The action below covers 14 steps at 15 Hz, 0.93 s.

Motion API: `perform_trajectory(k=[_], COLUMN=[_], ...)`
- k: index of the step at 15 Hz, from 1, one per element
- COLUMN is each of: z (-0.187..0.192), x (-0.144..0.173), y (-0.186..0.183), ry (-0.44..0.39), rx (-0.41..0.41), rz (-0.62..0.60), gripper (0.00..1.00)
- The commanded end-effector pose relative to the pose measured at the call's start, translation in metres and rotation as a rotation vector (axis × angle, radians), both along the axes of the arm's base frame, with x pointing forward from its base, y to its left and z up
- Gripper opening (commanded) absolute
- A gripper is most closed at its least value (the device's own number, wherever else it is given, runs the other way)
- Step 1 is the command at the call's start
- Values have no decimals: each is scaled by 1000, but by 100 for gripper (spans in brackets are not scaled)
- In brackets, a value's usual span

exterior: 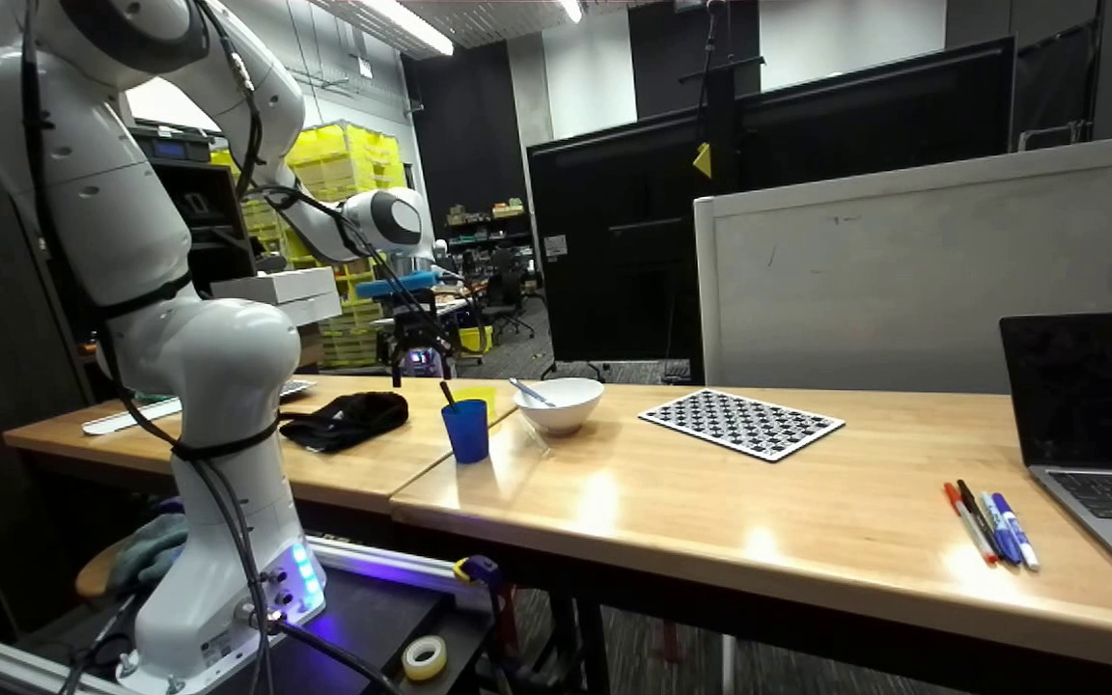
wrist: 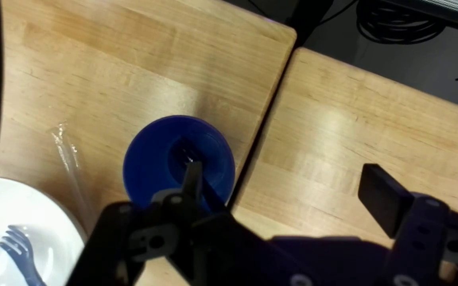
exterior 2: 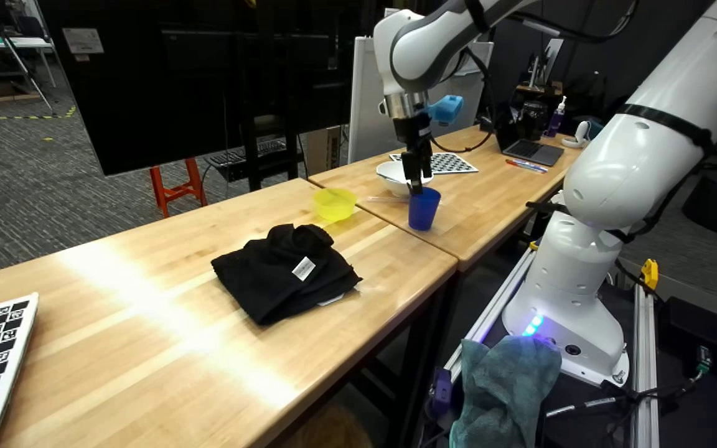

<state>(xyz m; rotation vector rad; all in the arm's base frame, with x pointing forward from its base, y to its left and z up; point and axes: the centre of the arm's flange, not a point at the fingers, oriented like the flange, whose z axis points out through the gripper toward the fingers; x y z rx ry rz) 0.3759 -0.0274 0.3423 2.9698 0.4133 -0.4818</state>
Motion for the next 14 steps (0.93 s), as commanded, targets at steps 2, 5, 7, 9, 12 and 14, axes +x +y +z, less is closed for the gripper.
perform_trajectory(k=[2,5,7,9,12,14], z=[-15,-19,-21,-23,-28,-32], x=[-8,-5,0,4,10,14], y=[4,4,3,2,0,-2], ry=[-34,-45,-51,-60,-73,-73], rx=[27,26,28,32,43,49], rz=[-4,19,33,48,78,100], gripper=[100,100,100,100,100,100])
